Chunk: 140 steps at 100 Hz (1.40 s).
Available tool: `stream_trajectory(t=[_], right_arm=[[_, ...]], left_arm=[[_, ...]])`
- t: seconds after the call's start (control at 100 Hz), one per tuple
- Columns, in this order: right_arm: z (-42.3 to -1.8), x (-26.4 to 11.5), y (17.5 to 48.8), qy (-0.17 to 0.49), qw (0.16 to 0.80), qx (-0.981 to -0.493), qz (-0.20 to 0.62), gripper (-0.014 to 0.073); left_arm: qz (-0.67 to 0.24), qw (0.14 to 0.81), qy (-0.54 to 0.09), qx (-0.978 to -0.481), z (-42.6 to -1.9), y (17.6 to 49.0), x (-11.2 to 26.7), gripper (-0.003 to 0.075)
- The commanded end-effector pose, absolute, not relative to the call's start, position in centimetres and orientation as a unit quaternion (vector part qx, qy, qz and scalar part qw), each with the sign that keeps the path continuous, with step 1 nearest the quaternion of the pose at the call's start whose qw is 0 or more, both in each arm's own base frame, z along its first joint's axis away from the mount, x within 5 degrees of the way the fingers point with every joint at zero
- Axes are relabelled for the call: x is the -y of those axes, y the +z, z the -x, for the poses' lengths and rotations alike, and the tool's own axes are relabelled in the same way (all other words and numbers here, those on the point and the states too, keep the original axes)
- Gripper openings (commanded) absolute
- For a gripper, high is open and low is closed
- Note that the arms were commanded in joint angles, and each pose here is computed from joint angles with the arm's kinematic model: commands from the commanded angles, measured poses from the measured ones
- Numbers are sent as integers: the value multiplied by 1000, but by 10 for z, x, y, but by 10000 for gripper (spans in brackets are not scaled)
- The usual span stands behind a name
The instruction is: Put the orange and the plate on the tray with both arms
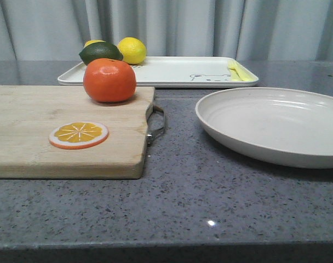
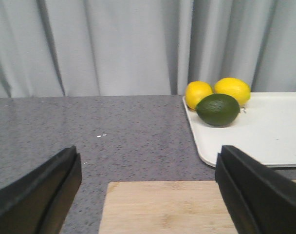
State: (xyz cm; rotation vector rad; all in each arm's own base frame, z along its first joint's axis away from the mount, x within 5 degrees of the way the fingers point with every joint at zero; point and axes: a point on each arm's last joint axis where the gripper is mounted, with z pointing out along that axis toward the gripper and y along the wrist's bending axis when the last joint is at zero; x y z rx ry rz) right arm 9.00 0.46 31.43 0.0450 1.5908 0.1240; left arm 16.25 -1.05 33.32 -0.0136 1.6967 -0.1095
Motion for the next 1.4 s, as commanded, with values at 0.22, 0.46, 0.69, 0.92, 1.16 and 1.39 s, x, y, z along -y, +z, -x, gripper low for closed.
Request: stream_trajectory(t=[0.22,0.46,0.69,0.92,1.16,1.39], right_arm=[[-90,-5,333,57,734,-677,-14,-59],[-90,-5,335,58,740,-670,-14,-59],[-90,-5,335,58,741,-669,-14,-59],[-90,-5,335,58,741,-669,-14,-59],[-90,-5,335,58,741,-669,-14,-59],[-90,-5,335,58,741,-669,-14,-59]], left_arm=[[-74,621,-120,-771,-236,357,69,652],[-138,544,-148,-814,-278,360,125,652],[-130,427,-186,-875,-310,354,158,652],[-138,354,-187,-906,-332,345,173,652],[-145,302,-184,-924,-341,328,183,652],[-152,288,-183,-928,-339,324,187,652]])
